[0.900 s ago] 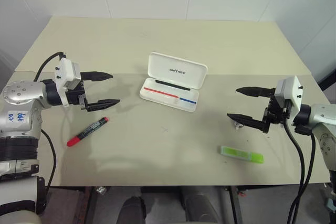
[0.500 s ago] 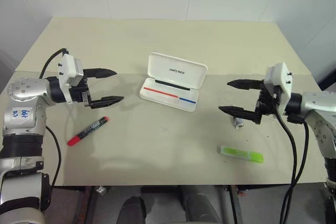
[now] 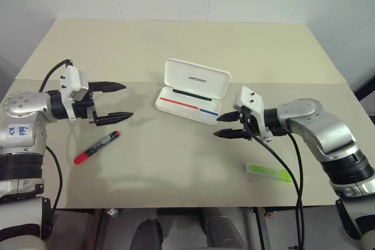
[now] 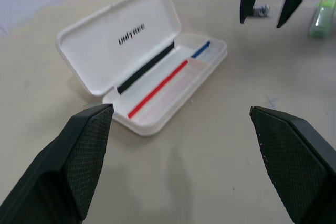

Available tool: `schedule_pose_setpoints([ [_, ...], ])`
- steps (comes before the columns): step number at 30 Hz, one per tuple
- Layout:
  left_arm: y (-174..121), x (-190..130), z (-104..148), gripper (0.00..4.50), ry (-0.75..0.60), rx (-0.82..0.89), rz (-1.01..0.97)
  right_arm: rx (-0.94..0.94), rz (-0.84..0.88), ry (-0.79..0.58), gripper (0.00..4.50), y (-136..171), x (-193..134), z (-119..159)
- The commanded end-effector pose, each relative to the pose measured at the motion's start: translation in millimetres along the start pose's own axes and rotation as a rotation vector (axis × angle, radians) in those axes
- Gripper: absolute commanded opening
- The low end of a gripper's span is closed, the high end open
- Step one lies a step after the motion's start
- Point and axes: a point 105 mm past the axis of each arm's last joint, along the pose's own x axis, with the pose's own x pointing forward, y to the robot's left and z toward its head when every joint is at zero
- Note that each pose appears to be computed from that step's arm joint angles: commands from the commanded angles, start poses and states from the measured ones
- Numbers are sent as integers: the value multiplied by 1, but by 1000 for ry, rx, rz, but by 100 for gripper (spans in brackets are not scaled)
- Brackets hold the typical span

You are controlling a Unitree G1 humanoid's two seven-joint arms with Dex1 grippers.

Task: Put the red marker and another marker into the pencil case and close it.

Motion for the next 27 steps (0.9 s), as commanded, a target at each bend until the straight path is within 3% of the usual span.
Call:
schedule_pose_setpoints([
  [1,1,-16,2,450,14,31,27,-67,-14,0,216,-8,6,14],
  [12,-14,-34,-6,450,44,10,52,-42,4,27,216,-24,20,11],
  [26,-21,-23,19,450,16,20,66,-99,-4,118,216,-36,42,-7],
  [27,-21,-23,20,450,14,21,65,-117,-7,135,198,-37,44,-10],
])
